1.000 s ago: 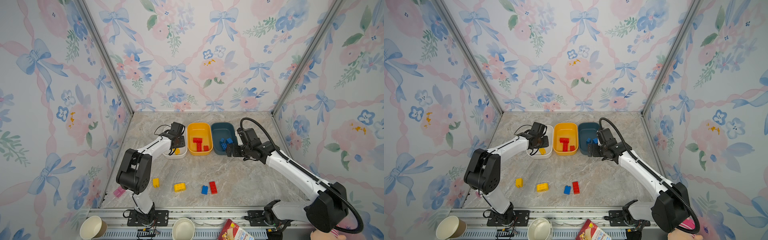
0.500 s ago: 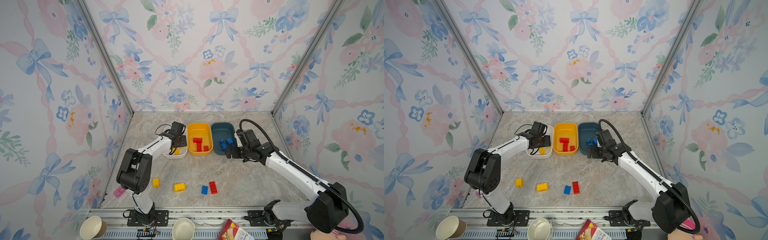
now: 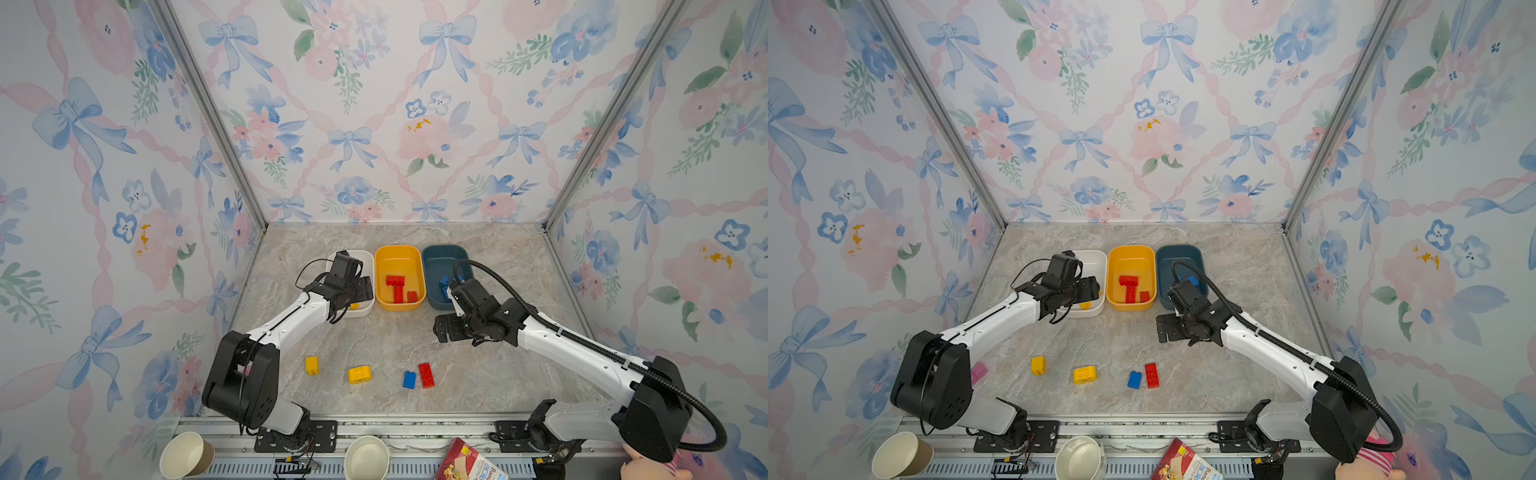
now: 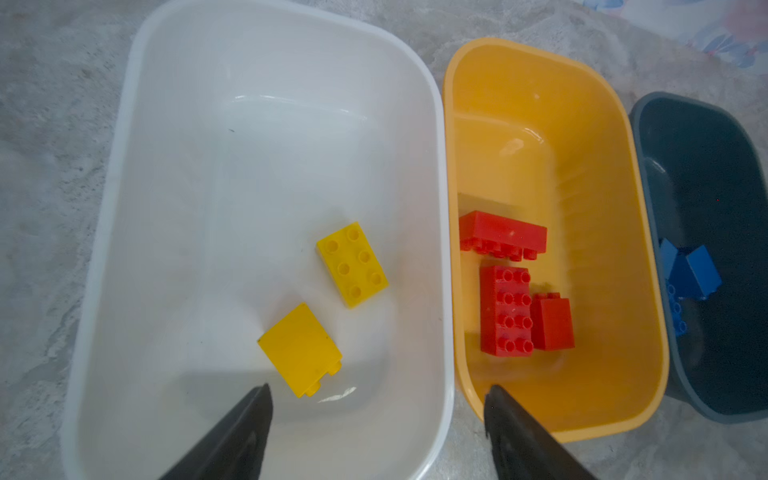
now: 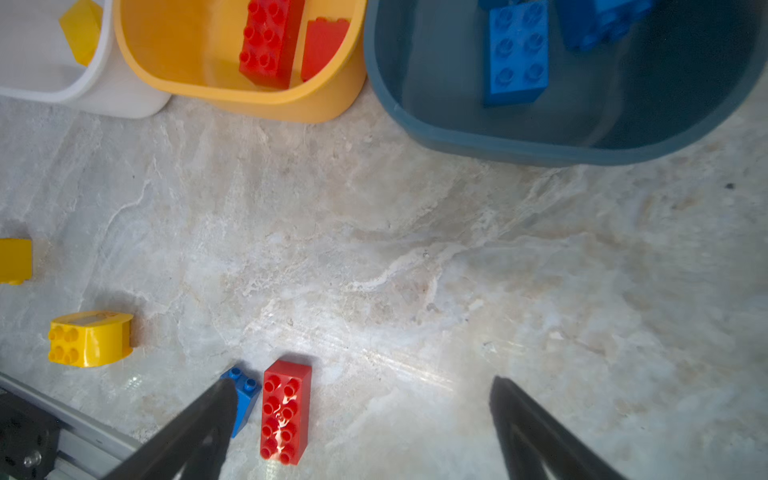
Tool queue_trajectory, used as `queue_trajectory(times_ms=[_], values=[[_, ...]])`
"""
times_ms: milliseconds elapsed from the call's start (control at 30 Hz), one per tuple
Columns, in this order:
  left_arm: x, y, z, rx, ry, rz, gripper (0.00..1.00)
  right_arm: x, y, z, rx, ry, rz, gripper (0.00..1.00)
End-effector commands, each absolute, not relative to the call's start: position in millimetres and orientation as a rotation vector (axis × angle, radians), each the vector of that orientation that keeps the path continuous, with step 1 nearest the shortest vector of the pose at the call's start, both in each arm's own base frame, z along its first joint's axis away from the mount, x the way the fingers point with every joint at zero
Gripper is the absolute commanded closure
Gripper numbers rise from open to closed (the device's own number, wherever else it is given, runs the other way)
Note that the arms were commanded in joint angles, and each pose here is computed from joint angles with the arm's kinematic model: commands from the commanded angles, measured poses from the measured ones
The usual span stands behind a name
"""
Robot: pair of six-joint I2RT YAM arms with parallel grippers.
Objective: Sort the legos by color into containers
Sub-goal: 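Lower the right gripper onto the red brick while left gripper lifts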
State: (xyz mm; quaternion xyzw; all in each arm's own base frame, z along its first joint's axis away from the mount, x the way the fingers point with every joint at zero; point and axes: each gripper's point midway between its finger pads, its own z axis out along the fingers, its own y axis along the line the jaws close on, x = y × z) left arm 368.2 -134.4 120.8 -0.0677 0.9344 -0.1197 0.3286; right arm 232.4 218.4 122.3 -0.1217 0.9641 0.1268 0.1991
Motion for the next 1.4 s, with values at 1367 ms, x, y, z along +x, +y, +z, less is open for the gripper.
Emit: queue_trajectory(times_ms=[1367], values=[[318.8,-121.5,136.2,-0.264,2.351,-0.461,0.06,152.6,277.6,30.0,-0.859,2.91,0.009,0.36]])
